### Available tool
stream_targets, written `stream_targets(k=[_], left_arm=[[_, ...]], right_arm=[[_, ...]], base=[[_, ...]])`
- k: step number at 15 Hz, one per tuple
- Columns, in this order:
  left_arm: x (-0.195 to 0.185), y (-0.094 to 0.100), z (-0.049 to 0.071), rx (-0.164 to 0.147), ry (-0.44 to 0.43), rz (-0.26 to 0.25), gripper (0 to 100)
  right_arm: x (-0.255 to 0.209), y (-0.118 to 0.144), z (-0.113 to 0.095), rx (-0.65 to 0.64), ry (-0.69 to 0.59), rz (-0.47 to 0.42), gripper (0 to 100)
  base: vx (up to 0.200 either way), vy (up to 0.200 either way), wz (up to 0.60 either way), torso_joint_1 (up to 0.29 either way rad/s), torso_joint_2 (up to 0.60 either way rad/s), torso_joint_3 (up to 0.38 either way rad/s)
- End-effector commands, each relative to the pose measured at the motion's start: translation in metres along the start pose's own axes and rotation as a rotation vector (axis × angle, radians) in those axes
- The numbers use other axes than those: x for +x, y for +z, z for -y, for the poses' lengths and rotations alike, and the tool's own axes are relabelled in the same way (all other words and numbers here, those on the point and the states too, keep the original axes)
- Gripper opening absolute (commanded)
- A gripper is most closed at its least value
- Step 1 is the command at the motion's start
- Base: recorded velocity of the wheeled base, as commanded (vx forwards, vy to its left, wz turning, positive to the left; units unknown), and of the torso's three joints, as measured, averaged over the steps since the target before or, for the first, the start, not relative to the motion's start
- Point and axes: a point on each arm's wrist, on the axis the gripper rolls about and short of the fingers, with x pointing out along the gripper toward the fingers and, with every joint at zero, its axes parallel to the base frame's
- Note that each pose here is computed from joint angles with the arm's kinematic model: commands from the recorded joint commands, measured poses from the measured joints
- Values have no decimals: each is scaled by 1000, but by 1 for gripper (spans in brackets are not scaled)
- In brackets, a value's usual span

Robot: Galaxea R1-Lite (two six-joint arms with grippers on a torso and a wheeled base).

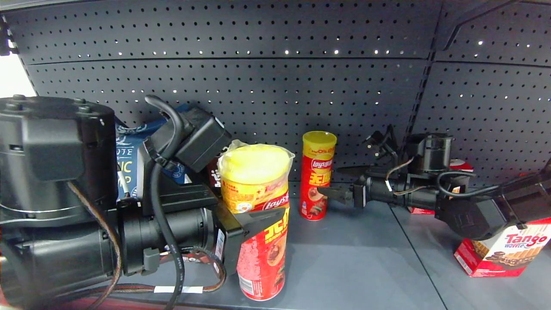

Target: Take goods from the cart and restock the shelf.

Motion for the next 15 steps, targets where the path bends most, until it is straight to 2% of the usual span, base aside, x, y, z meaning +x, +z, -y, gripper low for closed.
stream_targets(k=[1, 15], left_arm=[[1, -1, 0, -1, 0, -4, 0], [1, -2, 0, -2, 3, -8, 0]], right_arm=[[6, -7, 2, 7, 9, -13, 100], [43, -35, 13, 15, 49, -29, 100]], base=[[0, 0, 0, 0, 0, 0], [0, 0, 0, 0, 0, 0]])
